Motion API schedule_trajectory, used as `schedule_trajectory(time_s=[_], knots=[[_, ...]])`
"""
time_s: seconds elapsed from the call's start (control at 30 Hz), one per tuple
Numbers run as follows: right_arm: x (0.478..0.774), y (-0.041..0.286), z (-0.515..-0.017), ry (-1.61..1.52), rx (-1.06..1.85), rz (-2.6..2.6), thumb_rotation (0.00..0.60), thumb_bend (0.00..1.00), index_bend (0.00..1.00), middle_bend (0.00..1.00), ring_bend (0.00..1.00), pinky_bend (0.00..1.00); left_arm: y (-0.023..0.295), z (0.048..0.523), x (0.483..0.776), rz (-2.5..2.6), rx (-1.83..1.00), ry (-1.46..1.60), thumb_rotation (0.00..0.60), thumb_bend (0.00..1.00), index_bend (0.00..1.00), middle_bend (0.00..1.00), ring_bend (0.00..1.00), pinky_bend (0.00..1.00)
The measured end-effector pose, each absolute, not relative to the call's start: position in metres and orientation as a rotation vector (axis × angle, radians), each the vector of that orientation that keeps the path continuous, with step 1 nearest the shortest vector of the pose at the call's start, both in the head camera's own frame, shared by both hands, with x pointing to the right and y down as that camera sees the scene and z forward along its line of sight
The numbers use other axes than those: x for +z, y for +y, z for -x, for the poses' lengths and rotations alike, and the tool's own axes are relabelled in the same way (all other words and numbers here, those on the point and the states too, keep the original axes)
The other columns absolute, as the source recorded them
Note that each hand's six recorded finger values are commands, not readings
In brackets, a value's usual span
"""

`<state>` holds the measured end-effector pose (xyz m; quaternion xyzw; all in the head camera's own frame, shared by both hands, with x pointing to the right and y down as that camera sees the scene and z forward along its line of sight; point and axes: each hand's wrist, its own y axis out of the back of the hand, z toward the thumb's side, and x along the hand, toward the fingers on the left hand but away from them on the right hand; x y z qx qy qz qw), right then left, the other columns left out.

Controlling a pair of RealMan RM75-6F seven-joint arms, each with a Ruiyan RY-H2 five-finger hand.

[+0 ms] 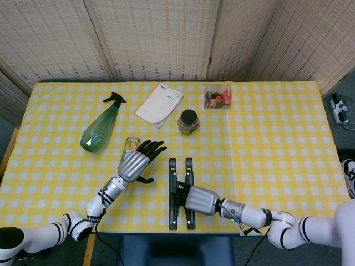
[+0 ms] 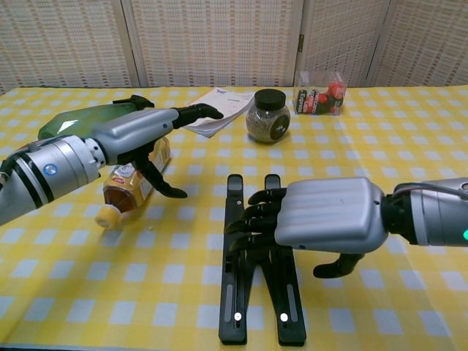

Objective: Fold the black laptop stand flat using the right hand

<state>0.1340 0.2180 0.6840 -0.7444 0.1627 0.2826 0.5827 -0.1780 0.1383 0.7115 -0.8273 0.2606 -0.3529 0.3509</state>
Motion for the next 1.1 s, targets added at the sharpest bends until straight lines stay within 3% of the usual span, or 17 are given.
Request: schedule_trajectory(time_s=[1.1], knots=[[0.704, 0.223, -0.106, 0.446, 0.605, 1.648, 0.6, 0.35, 0.0, 0.0, 0.0, 0.0, 0.14, 0.19, 0.721, 2.156, -0.956, 0.705, 0.6, 0.12, 0.0, 0.0, 0.0, 0.0]])
